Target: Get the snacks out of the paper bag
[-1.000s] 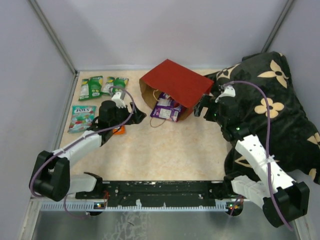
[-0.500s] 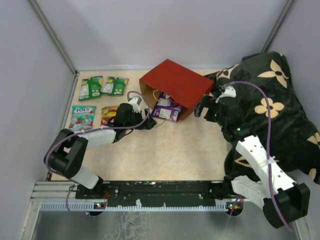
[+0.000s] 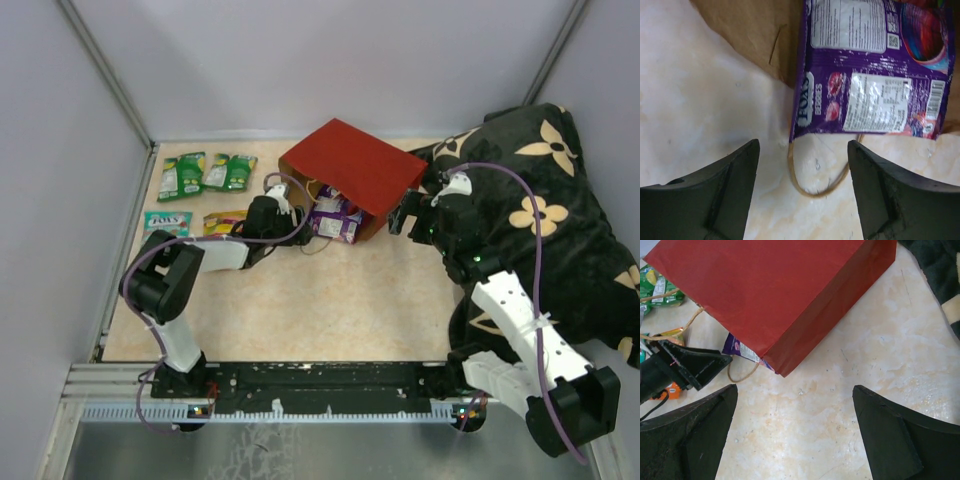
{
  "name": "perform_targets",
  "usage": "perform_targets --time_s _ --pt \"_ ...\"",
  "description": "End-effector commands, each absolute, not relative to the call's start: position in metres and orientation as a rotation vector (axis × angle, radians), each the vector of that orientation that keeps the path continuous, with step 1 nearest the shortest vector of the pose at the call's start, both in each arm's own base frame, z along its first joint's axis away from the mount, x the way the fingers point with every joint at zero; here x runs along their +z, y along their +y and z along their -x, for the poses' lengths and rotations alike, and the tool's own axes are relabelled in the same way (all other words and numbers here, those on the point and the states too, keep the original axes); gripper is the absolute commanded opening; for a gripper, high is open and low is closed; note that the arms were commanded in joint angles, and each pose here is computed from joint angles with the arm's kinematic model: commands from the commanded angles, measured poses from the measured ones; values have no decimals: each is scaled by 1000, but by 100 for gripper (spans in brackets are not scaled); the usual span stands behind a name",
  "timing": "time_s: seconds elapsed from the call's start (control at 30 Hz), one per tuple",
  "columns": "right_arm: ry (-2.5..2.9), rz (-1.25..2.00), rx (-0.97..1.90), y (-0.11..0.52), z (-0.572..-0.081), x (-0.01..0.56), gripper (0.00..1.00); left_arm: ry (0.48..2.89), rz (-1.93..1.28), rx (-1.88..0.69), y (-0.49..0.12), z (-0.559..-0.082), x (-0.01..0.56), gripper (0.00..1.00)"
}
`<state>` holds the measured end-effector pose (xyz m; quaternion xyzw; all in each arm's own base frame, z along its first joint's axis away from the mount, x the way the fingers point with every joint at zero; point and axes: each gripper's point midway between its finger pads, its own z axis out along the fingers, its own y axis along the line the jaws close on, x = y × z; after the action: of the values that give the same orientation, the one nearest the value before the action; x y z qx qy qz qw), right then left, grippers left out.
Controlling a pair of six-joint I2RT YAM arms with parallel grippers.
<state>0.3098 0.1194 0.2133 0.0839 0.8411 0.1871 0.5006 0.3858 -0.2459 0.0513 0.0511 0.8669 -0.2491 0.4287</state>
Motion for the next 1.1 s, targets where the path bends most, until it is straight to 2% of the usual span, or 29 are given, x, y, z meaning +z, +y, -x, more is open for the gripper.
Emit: perform_targets --time_s 0.0,0.4,0.43,0.47,0.5,0.53,0.77,1.07 --pt "1947 -179 464 119 -310 238 99 2119 -183 -643 -259 -410 58 74" --pt "1905 -156 507 124 -308 243 99 2122 -170 -704 -268 -413 56 51" --pt "1902 -157 515 125 -308 244 99 2115 -175 -717 -269 -411 59 42" --pt "1900 -158 521 125 -308 245 99 2110 -183 -725 -269 -410 62 21" --pt "1897 -159 532 127 -307 246 99 2106 -185 -728 -269 -408 65 5" --pt "1896 -158 539 127 -306 247 99 2100 -183 -728 -268 -407 68 1" --pt "1893 -152 527 123 -300 252 99 2026 -200 -811 -265 -381 125 0" --pt "1889 -174 525 119 -294 256 99 1900 -286 -864 -233 -305 213 0"
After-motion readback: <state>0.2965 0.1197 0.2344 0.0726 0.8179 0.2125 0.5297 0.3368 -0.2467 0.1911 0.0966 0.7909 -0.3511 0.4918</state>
